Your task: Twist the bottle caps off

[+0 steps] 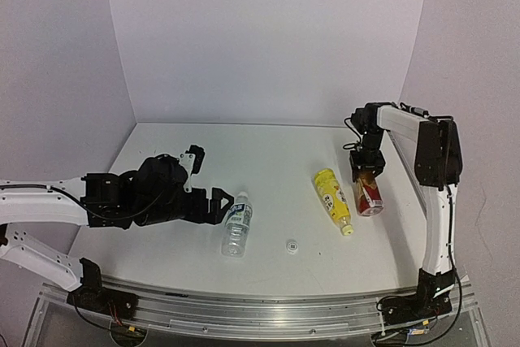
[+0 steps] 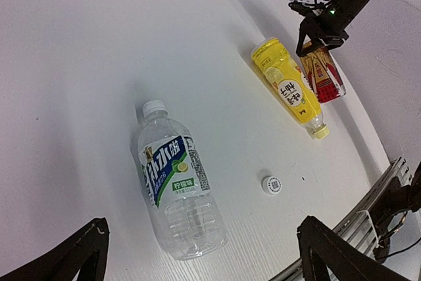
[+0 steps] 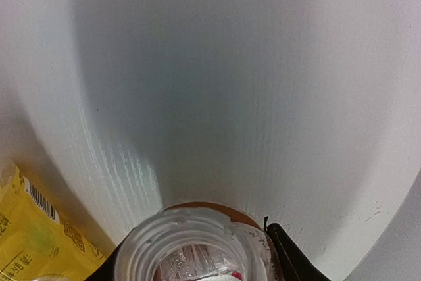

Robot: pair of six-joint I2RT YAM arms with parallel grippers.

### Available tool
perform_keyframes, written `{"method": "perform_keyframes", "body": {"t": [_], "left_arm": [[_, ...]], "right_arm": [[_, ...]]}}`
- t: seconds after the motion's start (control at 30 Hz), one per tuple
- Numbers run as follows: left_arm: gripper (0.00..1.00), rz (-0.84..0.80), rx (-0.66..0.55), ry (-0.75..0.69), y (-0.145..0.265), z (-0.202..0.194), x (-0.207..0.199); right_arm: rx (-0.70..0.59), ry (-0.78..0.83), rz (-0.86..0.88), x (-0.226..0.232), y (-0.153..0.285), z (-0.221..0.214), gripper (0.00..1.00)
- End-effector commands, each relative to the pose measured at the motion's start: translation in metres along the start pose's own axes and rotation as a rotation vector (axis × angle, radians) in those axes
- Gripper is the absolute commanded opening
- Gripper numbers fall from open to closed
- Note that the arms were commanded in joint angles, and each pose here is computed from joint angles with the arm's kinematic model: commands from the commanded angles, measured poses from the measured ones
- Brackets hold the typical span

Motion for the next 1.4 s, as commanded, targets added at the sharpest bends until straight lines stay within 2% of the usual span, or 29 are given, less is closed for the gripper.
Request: {"method": "perform_keyframes", "body": {"t": [0.0,0.13,0.33,0.6,0.8,1.1,1.37], "left_arm": [[1.00,0.044,-0.004,0.065,-0.001,0.011,-0.001],[1.00,0.068,0.019,0.089,-0.009,0.008,0.001],[1.00,0.106,0.066,0.114,-0.024,0.004,0.002],[1.00,0.157,0.134,0.124,-0.053,-0.005,0.002],[1.00,0.195,0.200,0.087,-0.083,-0.016,-0.001],[1.00,0.227,0.279,0.024,-0.118,-0.024,-0.009],[1.00,0.340,0.360,-0.040,-0.150,-0.036,-0.008]], "right_arm": [[-0.011,-0.003,-0.008,-0.001,0.006,0.008,0.62],[-0.039,-0.015,-0.008,-0.002,0.015,0.010,0.80],[-0.124,-0.024,0.026,-0.005,0.052,0.008,0.90],[-0.243,-0.064,0.070,-0.018,0.113,-0.025,0.93],[-0.393,-0.176,0.196,-0.031,0.150,-0.086,0.94],[-0.477,-0.271,0.372,-0.045,0.139,-0.183,0.94],[-0.522,-0.286,0.396,-0.056,0.136,-0.219,0.94]]}}
Point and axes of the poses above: each gripper's point midway between its finger pads, its own y axis back along the fingers, its own x axis along the line the jaws close on, z = x × y, the point moved 9 cm from there along y, back along the fingers, and after that the axes turned 2 degrees about -y, right-handed, at the moved point
